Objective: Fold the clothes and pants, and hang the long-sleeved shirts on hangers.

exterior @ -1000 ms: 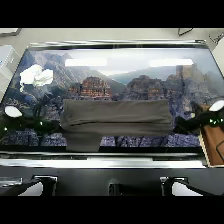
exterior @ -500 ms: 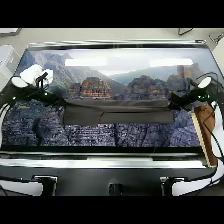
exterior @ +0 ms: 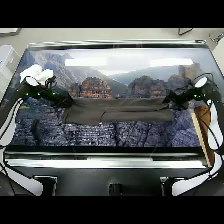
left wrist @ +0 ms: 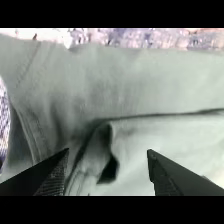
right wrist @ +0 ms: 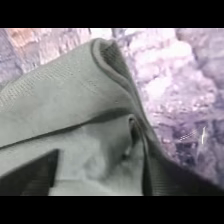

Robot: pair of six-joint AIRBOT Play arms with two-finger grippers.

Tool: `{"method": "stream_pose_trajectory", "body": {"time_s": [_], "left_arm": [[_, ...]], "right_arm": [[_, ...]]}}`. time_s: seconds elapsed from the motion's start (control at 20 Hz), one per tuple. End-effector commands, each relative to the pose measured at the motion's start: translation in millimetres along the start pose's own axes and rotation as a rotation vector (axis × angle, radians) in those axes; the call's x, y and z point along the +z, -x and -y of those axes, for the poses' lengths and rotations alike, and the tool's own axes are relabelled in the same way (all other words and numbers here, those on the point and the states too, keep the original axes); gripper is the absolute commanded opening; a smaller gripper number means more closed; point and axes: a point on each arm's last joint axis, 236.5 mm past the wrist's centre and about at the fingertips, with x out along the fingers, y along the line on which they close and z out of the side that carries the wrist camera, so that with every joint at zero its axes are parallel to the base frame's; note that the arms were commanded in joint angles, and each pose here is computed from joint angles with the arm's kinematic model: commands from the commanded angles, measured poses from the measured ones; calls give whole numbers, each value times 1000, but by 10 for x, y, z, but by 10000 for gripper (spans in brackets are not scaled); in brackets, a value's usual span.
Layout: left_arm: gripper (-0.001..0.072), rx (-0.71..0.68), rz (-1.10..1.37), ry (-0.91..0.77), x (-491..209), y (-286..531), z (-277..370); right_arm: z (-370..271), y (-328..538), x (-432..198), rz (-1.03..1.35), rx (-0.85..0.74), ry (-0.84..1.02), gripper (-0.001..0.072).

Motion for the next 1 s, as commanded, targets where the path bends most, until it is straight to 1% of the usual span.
{"method": "stream_pose_trajectory", "body": {"time_s": [0.0, 0.15, 0.3, 0.35, 0.45, 0.5, 0.55, 0.6, 0.65, 0.7, 0.75, 0.8, 0.85, 0.9, 0.95], "left_arm": [[553, -13, -7, -3, -14, 262, 12], [553, -12, 64, -27, 40, 603, 113], [552, -13, 115, -73, 23, 837, 324], [551, -25, 133, -94, 7, 912, 448], [550, -67, 166, -140, -26, 1020, 745], [547, -81, 180, -161, -39, 1045, 874], [526, -92, 189, -183, -56, 1046, 999], [526, -99, 191, -204, -80, 1019, 1114], [520, -105, 187, -224, -106, 968, 1216], [520, -109, 188, -245, -120, 900, 1323], [519, -113, 194, -266, -119, 831, 1430], [493, -118, 205, -287, -113, 749, 1549], [376, -124, 220, -308, -104, 648, 1679], [230, -131, 228, -330, -111, 517, 1817], [123, -136, 233, -349, -130, 361, 1943]], "right_arm": [[208, 185, -60, -30, -5, -28, 681], [405, 99, -171, -108, 5, -72, 701], [174, -136, -207, -161, 140, -80, 707], [113, -184, -215, -174, 174, -96, 705], [67, -243, -221, -188, 204, -116, 665], [76, -262, -218, -189, 204, -123, 591], [76, -270, -212, -188, 204, -132, 534], [70, -271, -214, -189, 207, -132, 527], [60, -266, -226, -195, 211, -133, 412], [52, -263, -235, -199, 214, -134, 349], [19, -252, -239, -202, 228, -137, 159], [-42, -231, -237, -204, 254, -139, 47], [-153, -168, -238, -201, 300, -111, 45], [-284, -70, -227, -188, 351, -80, 45], [-411, 63, -202, -165, 393, -59, 44]]}}
